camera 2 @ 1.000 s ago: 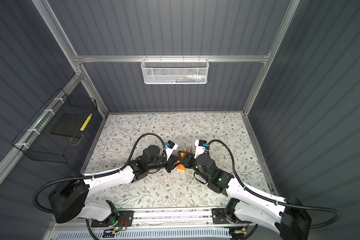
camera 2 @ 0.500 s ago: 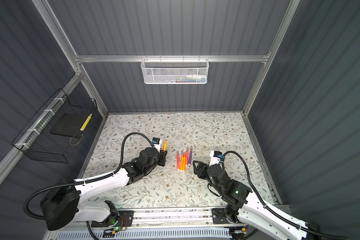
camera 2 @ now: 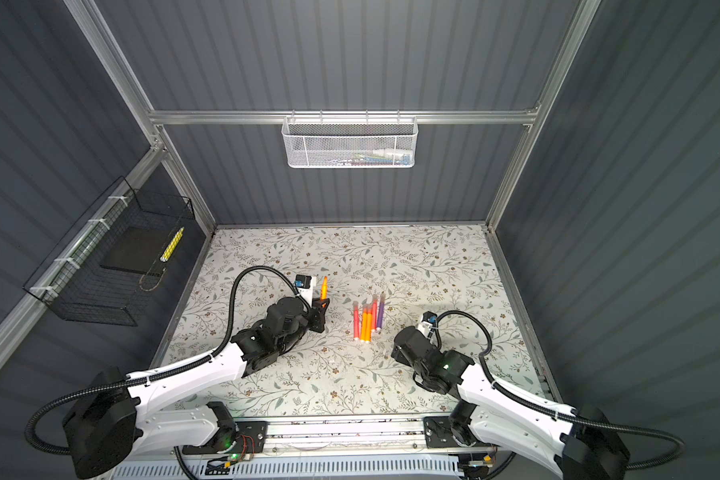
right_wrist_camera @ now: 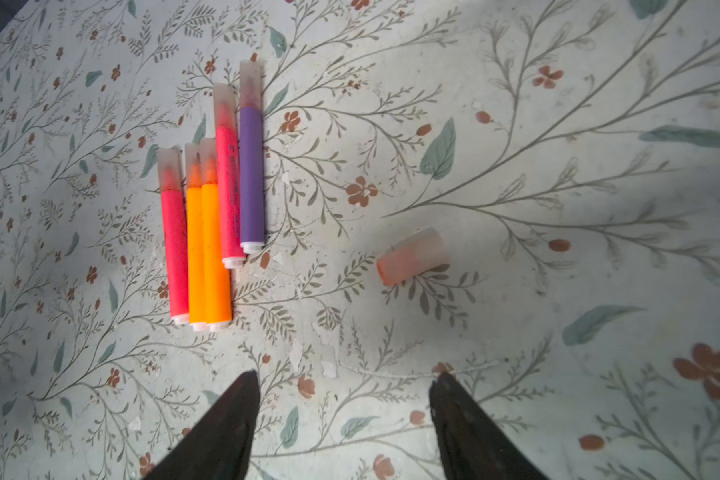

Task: Insert the pens into the pen caps
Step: 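Move the right gripper to the loose pink cap and grasp it, then lift the pink cap and bring it above the orange marker tip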

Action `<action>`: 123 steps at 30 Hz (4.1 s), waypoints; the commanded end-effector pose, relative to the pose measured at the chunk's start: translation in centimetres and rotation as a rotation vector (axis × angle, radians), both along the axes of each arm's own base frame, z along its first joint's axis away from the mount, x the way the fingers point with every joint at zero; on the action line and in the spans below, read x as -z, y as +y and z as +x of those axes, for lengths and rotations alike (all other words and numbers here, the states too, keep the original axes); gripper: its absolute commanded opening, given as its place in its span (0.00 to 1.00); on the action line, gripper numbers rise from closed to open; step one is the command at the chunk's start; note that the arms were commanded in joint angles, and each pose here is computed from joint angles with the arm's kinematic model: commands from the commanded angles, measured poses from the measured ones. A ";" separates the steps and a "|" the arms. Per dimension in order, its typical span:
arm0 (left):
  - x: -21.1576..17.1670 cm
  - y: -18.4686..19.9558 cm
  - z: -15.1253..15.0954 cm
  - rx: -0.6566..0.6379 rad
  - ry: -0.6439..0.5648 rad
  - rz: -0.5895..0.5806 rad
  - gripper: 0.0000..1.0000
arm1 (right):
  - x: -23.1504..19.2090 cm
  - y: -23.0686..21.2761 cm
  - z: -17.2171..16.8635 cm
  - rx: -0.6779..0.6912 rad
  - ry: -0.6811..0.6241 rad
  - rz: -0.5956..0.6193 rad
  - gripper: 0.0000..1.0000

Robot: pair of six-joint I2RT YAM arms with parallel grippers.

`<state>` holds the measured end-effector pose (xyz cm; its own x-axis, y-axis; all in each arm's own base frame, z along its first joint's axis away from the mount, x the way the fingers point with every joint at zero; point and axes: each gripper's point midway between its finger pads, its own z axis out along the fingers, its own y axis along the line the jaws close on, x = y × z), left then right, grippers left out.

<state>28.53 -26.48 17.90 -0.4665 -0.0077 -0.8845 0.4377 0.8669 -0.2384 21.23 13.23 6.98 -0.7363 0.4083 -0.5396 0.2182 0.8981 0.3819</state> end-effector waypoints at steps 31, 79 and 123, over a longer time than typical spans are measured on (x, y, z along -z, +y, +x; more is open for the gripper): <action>-0.8 -1.1 -1.2 0.117 -0.044 -0.017 0.00 | 5.0 -1.7 4.3 0.039 0.144 -0.097 0.47; -1.2 -9.8 -7.4 0.699 0.061 -0.187 0.00 | -10.9 -1.4 2.8 -0.038 -0.371 0.238 0.01; -1.0 -11.3 -9.0 0.822 0.114 -0.236 0.00 | -19.6 8.1 5.7 -0.209 -0.608 0.438 0.00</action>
